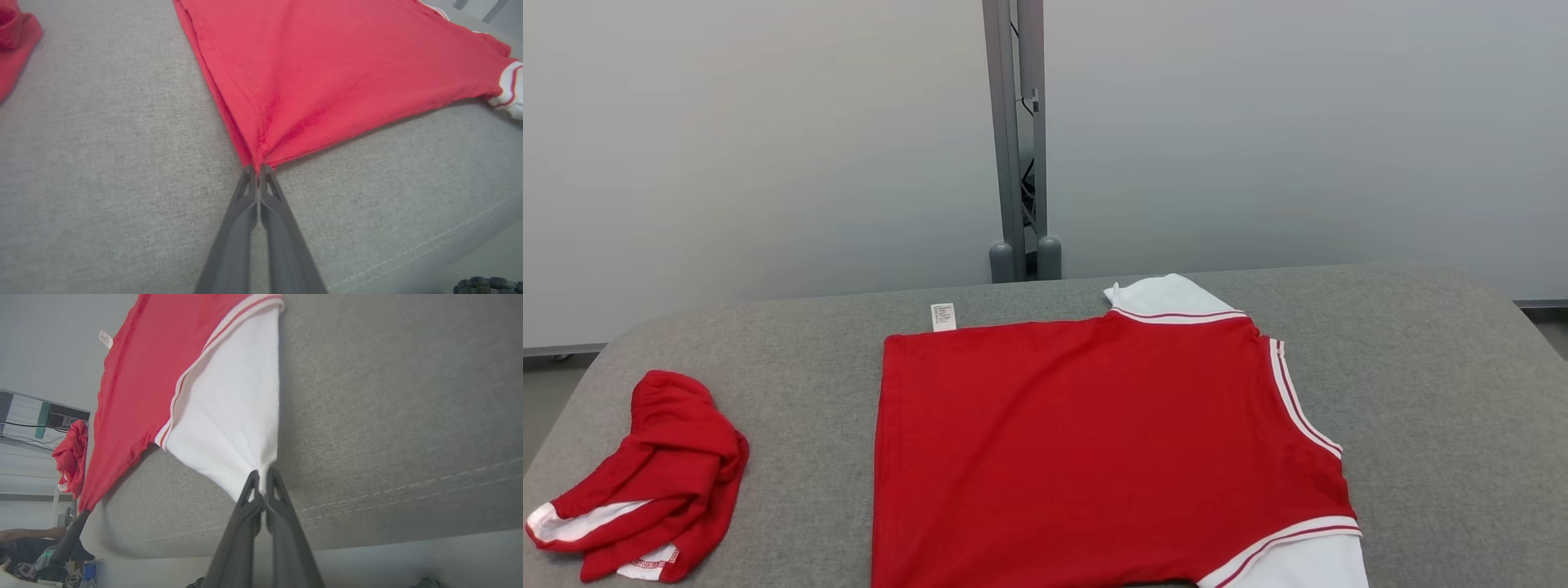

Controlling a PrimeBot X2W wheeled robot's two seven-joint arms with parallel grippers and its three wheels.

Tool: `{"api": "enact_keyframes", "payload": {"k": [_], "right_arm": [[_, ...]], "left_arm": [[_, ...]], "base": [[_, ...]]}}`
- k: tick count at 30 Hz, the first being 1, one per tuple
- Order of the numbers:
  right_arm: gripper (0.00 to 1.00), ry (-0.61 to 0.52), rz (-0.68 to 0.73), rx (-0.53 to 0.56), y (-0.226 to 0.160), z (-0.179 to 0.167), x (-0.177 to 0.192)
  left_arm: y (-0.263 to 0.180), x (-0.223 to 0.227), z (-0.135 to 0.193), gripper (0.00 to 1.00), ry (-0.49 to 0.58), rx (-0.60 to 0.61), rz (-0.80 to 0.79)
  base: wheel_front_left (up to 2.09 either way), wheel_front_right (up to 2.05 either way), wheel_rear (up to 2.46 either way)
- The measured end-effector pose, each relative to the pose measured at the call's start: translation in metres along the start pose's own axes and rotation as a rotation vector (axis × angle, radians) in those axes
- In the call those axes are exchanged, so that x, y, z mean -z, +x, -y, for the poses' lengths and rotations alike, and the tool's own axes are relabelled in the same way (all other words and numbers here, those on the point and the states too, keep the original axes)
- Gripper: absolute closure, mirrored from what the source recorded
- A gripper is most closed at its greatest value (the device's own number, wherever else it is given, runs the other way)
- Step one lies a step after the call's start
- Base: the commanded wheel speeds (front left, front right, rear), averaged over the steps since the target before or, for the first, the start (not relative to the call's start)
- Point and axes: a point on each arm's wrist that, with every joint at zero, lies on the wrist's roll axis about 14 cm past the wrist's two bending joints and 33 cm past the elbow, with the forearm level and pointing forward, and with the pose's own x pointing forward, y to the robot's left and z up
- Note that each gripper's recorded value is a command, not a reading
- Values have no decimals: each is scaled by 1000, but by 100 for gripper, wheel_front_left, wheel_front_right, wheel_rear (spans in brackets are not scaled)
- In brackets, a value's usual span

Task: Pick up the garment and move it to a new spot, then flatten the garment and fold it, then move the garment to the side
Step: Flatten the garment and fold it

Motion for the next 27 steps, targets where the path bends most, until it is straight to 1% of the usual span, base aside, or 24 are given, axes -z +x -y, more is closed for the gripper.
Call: {"api": "enact_keyframes", "payload": {"k": [7, 11, 20, 27], "right_arm": [[100, -21, 59, -19, -5, -6, -13], [100, -39, 111, -51, -4, -19, -29], [100, -86, 193, -92, 3, -41, -65], [100, -111, 233, -108, 19, -58, -91]], "left_arm": [[5, -7, 4, 100, 2, 12, 15], [13, -23, 8, 100, 15, 28, 53], [28, -58, -5, 100, 16, -2, 131], [43, -73, -12, 100, 14, -18, 148]], "base": [[0, 0, 0], [0, 0, 0], [0, 0, 0], [0, 0, 0]]}}
